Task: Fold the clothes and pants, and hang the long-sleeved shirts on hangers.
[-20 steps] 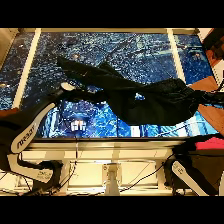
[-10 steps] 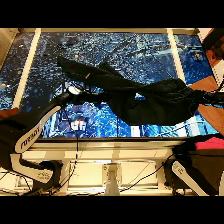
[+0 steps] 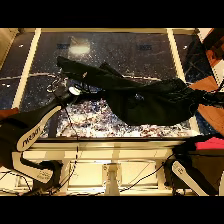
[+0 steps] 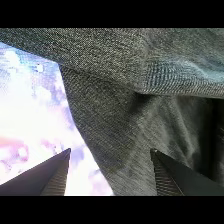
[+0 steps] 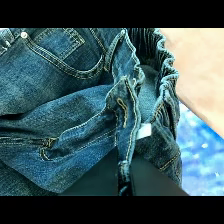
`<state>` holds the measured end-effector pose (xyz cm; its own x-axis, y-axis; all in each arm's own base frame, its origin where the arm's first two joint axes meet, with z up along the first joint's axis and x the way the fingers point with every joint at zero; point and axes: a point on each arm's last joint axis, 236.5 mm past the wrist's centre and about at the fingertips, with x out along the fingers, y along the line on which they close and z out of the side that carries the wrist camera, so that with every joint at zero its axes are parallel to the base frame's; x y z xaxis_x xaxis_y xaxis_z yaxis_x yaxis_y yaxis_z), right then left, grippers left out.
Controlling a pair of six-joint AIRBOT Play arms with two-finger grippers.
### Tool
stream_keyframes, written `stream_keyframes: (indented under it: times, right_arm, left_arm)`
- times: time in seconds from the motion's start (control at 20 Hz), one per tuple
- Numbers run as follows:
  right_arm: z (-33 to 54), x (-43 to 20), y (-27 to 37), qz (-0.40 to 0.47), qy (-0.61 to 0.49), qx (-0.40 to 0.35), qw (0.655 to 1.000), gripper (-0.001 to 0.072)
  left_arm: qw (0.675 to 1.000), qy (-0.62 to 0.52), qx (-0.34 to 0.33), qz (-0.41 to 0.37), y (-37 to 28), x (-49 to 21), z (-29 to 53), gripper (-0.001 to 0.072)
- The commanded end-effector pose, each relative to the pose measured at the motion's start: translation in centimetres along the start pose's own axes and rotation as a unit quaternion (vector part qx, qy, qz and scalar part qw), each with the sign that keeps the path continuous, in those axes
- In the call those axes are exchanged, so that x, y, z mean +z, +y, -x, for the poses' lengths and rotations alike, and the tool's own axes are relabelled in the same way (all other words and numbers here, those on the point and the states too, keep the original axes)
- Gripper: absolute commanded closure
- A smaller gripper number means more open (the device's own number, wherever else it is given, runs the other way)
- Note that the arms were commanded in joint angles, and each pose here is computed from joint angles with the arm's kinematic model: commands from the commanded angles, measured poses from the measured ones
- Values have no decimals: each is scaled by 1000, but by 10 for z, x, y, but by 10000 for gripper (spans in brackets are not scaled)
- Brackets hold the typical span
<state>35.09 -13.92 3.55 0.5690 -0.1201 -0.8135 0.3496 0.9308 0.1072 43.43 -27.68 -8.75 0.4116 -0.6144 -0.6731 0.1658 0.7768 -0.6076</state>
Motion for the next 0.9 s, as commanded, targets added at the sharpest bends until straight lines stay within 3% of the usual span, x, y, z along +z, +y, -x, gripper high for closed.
stream_keyframes:
  times: [0.0, 0.5, 0.6, 0.65, 0.85]
  right_arm:
    - [0, 0, 0, -1, 0, 0, 1000, 677]
    - [0, 0, 1, -1, 0, 1, 1000, 677]
    - [0, 0, 1, -1, 1, 1, 1000, 677]
    - [0, 0, 1, -2, 1, 1, 1000, 677]
    - [13, 8, 3, -3, -19, 2, 1000, 676]
  left_arm:
    - [1000, -9, 0, 24, 2, 1, -6, 278]
    - [1000, -22, -3, 22, -11, 9, -27, 316]
    - [999, -45, 3, 19, -10, 25, -24, 620]
    - [998, -55, 2, 17, -9, 35, -21, 680]
    - [992, -124, 0, -25, -10, 104, 25, 681]
